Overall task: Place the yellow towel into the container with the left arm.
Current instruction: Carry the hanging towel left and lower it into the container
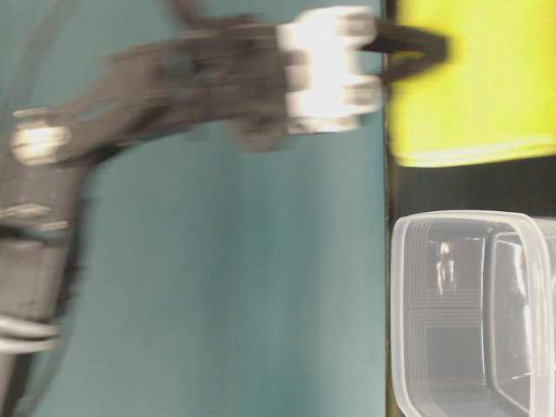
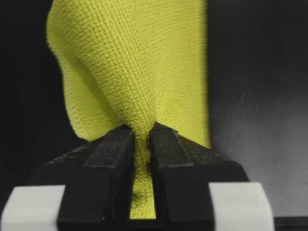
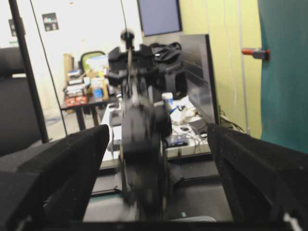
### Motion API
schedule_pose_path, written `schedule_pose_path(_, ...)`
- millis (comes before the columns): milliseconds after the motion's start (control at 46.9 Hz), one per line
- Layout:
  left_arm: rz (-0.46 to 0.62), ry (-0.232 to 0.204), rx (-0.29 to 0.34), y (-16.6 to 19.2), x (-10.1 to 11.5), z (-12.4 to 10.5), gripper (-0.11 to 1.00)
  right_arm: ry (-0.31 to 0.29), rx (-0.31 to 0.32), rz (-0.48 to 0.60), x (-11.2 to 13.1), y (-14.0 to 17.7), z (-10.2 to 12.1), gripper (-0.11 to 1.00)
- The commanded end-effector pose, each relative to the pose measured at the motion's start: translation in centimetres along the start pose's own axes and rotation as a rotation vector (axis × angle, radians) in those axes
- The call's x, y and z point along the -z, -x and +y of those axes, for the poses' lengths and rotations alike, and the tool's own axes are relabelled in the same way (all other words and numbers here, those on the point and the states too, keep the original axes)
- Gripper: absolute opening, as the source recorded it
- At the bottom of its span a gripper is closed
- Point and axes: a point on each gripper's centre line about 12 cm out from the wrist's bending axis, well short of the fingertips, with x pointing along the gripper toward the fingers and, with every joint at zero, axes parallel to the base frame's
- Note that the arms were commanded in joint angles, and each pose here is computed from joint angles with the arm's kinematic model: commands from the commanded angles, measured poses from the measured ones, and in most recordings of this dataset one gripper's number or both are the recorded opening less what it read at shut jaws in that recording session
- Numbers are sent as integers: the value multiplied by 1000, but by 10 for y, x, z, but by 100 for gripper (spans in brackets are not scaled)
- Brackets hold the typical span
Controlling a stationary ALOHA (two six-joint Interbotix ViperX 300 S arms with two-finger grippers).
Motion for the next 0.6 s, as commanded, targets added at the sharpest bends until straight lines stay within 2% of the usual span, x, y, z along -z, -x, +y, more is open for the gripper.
schedule_pose_path(0,-78,23,-25,75,-10,13,7,1,3,0,-2,-2,0,79)
schedule_pose_path(107,-93,50,-34,127,1,20,7,1,3,9,-1,-2,0,79)
schedule_pose_path(234,-76,56,-33,149,24,19,7,1,4,12,0,-2,0,79)
schedule_pose_path(447,37,53,-13,141,86,6,7,4,4,21,1,-2,0,79)
schedule_pose_path(575,25,47,-14,126,114,1,7,4,5,30,5,-1,-1,79)
